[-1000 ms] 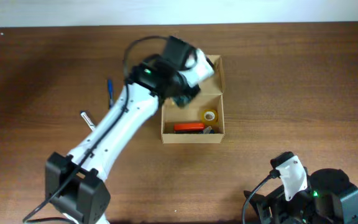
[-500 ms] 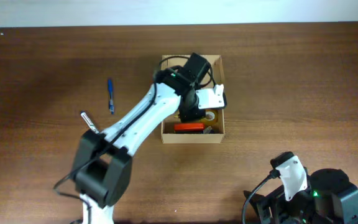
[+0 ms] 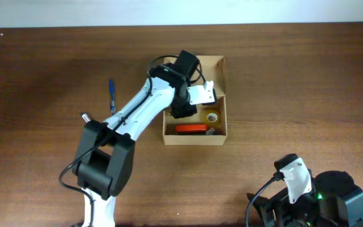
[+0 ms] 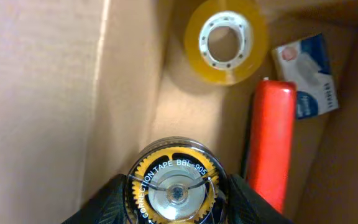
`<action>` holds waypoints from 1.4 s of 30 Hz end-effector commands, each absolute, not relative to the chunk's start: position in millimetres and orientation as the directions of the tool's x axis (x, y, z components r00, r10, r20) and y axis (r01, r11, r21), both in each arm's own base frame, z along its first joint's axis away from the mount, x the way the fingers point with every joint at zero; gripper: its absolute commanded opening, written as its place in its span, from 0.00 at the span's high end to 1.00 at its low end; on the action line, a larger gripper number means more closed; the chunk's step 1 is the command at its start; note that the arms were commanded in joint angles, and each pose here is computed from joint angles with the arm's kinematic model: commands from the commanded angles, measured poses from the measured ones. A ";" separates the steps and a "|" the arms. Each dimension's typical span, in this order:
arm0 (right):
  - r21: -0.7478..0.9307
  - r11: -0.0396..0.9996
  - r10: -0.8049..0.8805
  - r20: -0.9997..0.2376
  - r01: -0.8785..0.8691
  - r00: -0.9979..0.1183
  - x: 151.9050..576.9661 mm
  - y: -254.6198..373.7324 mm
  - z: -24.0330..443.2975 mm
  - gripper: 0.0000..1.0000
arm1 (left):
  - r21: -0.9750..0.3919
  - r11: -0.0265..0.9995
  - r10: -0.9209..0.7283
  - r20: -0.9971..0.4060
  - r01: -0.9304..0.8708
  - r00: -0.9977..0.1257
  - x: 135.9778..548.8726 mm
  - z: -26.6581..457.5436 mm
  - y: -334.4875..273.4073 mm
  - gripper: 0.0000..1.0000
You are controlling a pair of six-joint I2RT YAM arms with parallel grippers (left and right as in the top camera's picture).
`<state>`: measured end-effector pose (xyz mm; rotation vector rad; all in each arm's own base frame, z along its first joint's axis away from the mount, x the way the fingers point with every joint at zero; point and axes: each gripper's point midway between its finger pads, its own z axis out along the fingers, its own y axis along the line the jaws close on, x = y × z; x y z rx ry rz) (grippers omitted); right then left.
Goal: Pack container
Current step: 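Carry the correction tape into the box and release it, then lift the left gripper out and move it over the blue pen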
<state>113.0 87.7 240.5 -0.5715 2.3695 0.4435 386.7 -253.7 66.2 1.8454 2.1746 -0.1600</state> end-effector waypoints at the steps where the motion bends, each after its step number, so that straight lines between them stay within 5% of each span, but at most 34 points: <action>1: 0.166 0.841 -0.287 -0.669 -0.514 -0.686 112.6 89.2 241.7 0.01 | 0.062 0.147 0.945 -0.304 0.987 -0.121 382.4 59.0 -257.0 0.81; 6: 0.166 0.842 -0.287 -0.669 -0.514 -0.686 112.7 89.2 241.7 0.01 | 0.052 0.144 0.941 -0.316 0.988 -0.120 380.8 59.6 -259.5 0.81; 12: 0.166 0.842 -0.287 -0.669 -0.514 -0.686 112.7 89.2 241.7 0.01 | 0.044 0.175 0.935 -0.320 0.984 -0.152 381.0 61.2 -260.5 0.33; 13: 0.166 0.842 -0.287 -0.669 -0.514 -0.686 112.7 89.2 241.7 0.01 | 0.043 0.196 0.930 -0.326 0.980 -0.172 382.4 63.6 -261.3 0.32; 27: 0.166 0.842 -0.287 -0.669 -0.514 -0.686 112.7 89.2 241.7 0.01 | 0.193 0.431 0.781 -0.569 0.882 -0.257 400.5 240.9 -261.9 0.32; 34: 0.166 0.842 -0.287 -0.669 -0.514 -0.686 112.7 89.2 241.7 0.01 | 0.182 0.759 0.576 -0.637 0.626 -0.513 406.9 298.4 -185.9 0.32; 42: 0.166 0.842 -0.287 -0.669 -0.514 -0.686 112.7 89.2 241.7 0.01 | 0.087 0.915 0.375 -0.543 0.395 -0.751 399.6 281.0 -88.5 0.40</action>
